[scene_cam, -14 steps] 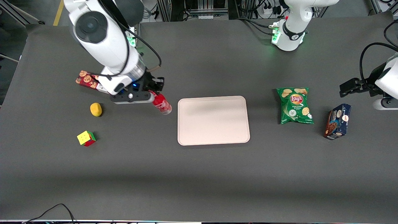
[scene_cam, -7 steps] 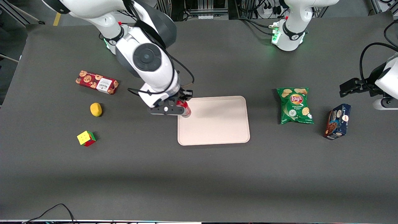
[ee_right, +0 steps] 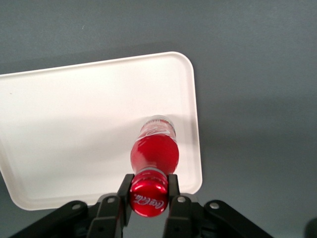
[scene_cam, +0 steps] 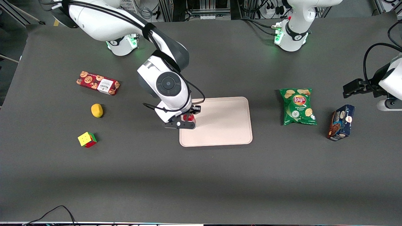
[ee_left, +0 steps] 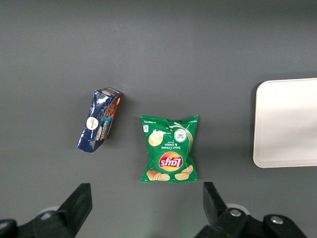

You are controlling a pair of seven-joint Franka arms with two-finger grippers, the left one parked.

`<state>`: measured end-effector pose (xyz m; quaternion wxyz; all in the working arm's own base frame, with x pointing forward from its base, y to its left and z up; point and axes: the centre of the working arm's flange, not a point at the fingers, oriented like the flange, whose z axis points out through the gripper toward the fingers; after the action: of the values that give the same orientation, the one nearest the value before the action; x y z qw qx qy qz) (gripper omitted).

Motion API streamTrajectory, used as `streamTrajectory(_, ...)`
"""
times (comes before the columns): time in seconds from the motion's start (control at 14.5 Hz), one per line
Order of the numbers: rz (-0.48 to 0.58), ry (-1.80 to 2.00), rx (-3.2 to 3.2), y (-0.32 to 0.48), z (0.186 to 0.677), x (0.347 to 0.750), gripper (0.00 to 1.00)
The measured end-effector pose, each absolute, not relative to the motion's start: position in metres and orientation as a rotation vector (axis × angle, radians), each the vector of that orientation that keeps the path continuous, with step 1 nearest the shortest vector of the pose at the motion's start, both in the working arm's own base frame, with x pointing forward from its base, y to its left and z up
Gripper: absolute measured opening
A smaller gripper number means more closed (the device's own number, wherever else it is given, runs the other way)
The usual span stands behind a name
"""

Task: Place coke bottle on tray
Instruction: 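Carry the bottle over the white tray with the right gripper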

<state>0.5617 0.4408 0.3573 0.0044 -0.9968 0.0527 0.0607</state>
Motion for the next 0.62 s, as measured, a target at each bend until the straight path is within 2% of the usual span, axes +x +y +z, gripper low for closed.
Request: streamTrajectory(0.62,0.149,0.214,-3.127,0.441,0.34,0.56,0.33)
